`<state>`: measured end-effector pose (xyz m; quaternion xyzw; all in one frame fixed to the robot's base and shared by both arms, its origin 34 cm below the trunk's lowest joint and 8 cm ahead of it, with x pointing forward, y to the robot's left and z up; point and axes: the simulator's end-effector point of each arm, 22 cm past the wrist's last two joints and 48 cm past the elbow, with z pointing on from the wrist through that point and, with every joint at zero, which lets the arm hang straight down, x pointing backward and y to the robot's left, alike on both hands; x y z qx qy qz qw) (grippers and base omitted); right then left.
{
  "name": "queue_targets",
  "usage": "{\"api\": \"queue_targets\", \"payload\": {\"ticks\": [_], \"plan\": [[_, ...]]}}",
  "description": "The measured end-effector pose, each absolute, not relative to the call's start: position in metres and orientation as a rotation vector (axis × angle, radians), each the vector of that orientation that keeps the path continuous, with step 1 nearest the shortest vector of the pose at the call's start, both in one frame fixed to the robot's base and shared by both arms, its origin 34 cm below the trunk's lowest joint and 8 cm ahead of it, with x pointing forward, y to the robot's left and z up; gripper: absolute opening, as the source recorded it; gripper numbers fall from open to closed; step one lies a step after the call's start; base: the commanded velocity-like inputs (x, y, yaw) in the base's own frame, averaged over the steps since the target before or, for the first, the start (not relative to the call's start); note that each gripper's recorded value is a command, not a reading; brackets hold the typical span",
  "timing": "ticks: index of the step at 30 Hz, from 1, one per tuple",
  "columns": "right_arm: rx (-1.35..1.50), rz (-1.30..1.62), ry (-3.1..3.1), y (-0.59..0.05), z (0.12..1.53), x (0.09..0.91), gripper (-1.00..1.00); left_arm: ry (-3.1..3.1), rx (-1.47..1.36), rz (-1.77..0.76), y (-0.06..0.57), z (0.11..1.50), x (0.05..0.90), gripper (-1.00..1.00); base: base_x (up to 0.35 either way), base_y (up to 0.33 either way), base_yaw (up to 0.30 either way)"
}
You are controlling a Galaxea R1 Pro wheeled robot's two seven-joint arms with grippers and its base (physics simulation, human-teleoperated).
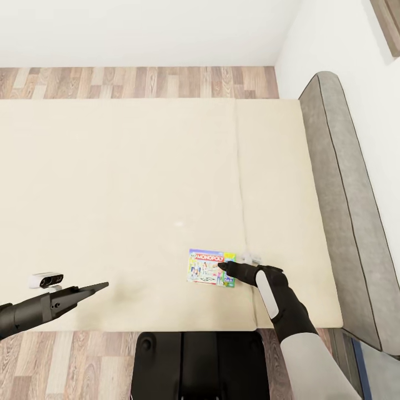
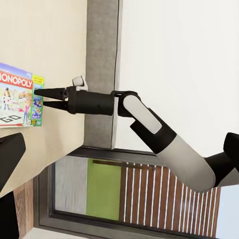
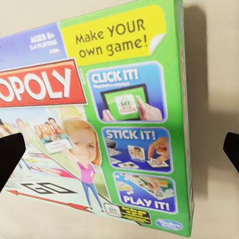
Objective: Put all the toys in the child's room - the three board games (two on the bed and one on the table), the two jigsaw puzzles on the table, and the tennis ball on the table - inside the toy box on the table in the child's room.
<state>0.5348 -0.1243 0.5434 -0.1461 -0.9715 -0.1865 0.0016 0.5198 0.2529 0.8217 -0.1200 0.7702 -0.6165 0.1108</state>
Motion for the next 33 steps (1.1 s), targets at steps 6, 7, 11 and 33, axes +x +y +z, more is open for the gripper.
{"api": "queue_targets", "payload": {"ticks": [6, 7, 11, 33], "plan": [[-0.457, -0.591, -3.050, -0.1257, 0.5445, 0.5363, 1.00, 2.265, -0.357, -1.805, 0.2552, 0.8211, 0.5200, 1.00, 0.000, 0.000, 0.000], [-0.457, -0.594, -3.050, -0.1242, 0.5458, 0.5381, 1.00, 2.263, -0.357, -1.806, 0.2549, 0.8211, 0.5205, 1.00, 0.000, 0.000, 0.000], [-0.457, -0.594, -3.055, -0.1231, 0.5469, 0.5407, 1.00, 2.263, -0.358, -1.806, 0.2548, 0.8211, 0.5207, 1.00, 0.000, 0.000, 0.000], [-0.455, -0.578, -3.045, -0.1258, 0.5422, 0.5336, 1.00, 2.280, -0.346, -1.798, 0.2589, 0.8209, 0.5204, 1.00, 0.000, 0.000, 0.000]]}}
